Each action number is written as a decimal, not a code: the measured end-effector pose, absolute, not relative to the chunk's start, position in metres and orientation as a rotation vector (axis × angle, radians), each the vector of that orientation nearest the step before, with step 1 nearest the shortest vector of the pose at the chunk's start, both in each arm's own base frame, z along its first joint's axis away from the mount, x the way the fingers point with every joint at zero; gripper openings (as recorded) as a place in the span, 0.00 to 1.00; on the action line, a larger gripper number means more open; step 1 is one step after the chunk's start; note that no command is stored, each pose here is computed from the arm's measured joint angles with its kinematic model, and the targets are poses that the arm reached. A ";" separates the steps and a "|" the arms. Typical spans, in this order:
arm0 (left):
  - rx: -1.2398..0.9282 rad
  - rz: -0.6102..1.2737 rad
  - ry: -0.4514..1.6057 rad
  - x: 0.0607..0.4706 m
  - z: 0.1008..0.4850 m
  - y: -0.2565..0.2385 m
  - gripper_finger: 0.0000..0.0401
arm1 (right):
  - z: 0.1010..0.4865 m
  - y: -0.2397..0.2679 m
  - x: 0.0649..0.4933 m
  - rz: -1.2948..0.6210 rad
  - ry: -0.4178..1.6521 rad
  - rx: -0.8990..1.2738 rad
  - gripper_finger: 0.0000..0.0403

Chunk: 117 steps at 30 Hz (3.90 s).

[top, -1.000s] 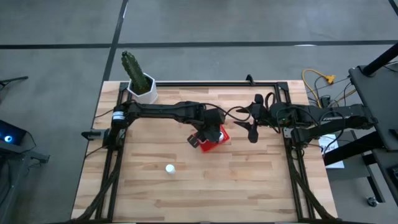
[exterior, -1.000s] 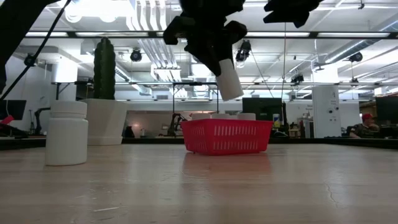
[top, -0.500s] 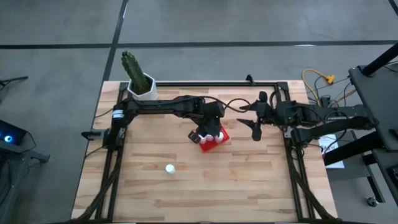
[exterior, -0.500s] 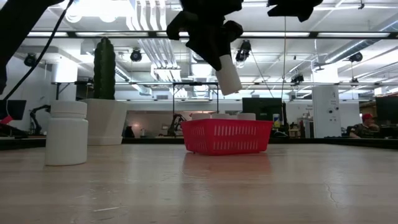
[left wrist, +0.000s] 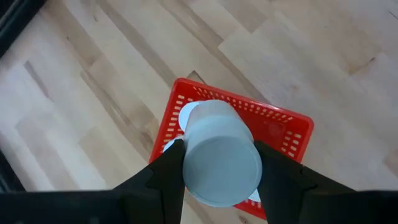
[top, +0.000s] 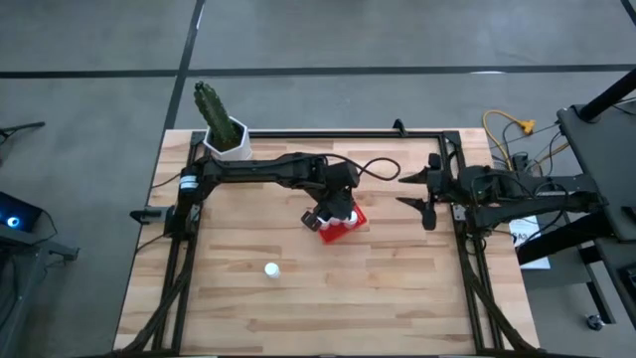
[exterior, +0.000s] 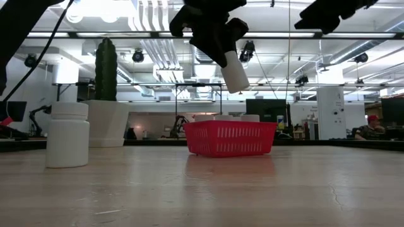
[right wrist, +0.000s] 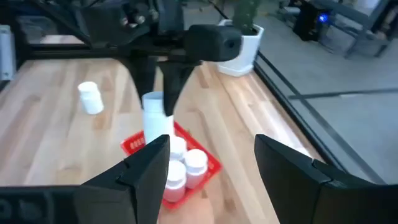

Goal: Pick and place pill bottles into a basket
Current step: Put the white pill bottle into the red bin

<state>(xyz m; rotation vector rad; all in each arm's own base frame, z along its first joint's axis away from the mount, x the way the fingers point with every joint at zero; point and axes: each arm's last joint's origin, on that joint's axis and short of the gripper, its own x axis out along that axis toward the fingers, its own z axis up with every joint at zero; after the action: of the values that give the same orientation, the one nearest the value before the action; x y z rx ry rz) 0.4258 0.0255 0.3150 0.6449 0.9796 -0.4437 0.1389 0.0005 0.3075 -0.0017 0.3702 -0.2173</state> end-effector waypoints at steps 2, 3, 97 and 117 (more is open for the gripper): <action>0.651 -0.453 0.976 0.426 0.315 0.025 0.35 | 0.298 0.001 0.137 -0.188 0.342 -0.007 0.56; 0.649 -0.456 0.974 0.426 0.315 0.025 0.35 | 0.294 0.002 0.137 -0.167 0.322 -0.014 0.56; 0.655 -0.557 1.036 0.442 0.257 0.024 0.35 | 0.258 0.009 0.113 0.138 0.104 -0.051 0.56; 0.661 -0.543 1.045 0.441 0.257 0.026 0.35 | 0.257 0.009 0.113 0.138 0.109 -0.040 0.56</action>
<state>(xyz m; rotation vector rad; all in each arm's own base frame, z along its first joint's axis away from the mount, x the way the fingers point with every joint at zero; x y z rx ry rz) 0.4415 0.0264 0.2570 0.6614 1.0446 -0.5425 0.1128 0.0089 0.2573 -0.0399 0.1089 0.1379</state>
